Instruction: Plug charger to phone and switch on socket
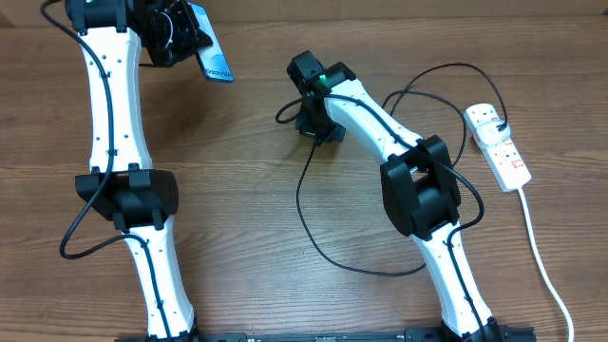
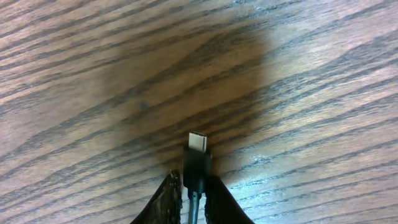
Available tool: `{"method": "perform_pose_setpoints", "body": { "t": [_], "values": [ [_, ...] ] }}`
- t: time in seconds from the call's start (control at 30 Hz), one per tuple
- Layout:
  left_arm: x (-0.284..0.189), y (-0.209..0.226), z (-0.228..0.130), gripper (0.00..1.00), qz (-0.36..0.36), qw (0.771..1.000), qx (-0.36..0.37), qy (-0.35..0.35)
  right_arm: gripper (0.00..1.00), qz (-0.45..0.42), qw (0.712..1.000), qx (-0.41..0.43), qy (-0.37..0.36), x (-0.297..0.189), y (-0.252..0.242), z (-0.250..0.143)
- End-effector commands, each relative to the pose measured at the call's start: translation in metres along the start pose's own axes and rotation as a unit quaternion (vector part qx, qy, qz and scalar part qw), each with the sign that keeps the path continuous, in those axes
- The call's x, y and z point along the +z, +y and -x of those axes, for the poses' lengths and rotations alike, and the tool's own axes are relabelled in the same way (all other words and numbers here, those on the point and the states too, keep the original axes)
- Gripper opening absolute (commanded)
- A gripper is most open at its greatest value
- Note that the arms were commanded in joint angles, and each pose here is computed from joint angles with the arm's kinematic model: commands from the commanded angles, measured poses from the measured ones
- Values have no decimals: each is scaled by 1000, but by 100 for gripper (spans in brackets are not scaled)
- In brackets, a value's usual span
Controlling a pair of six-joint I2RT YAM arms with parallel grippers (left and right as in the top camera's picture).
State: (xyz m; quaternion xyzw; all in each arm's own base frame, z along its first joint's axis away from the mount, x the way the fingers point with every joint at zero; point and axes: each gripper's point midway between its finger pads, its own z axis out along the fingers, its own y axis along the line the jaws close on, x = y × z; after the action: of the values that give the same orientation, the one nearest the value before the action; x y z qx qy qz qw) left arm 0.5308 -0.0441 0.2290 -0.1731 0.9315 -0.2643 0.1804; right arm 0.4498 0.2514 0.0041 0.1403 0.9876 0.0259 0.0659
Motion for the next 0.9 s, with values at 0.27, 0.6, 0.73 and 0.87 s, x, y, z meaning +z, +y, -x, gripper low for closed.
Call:
{"method": "perform_pose_setpoints", "body": {
  "t": [0.27,0.6,0.73,0.87],
  "values": [
    [-20,-18,1,4,-22,999,16,-19,7,-20,1000,-2,11,24,-7,-4],
    [-20,-18,2,4,-22,999,16,-19,4,-11,1000,-3,7,0,0,4],
    [-20,-18,2,4,-22,999,16,-19,4,3,1000,-20,8,-11,7,6],
    [-20,-18,1,4,-22,999,16,-19,4,26,999,-23,7,-25,14,8]
  ]
}}
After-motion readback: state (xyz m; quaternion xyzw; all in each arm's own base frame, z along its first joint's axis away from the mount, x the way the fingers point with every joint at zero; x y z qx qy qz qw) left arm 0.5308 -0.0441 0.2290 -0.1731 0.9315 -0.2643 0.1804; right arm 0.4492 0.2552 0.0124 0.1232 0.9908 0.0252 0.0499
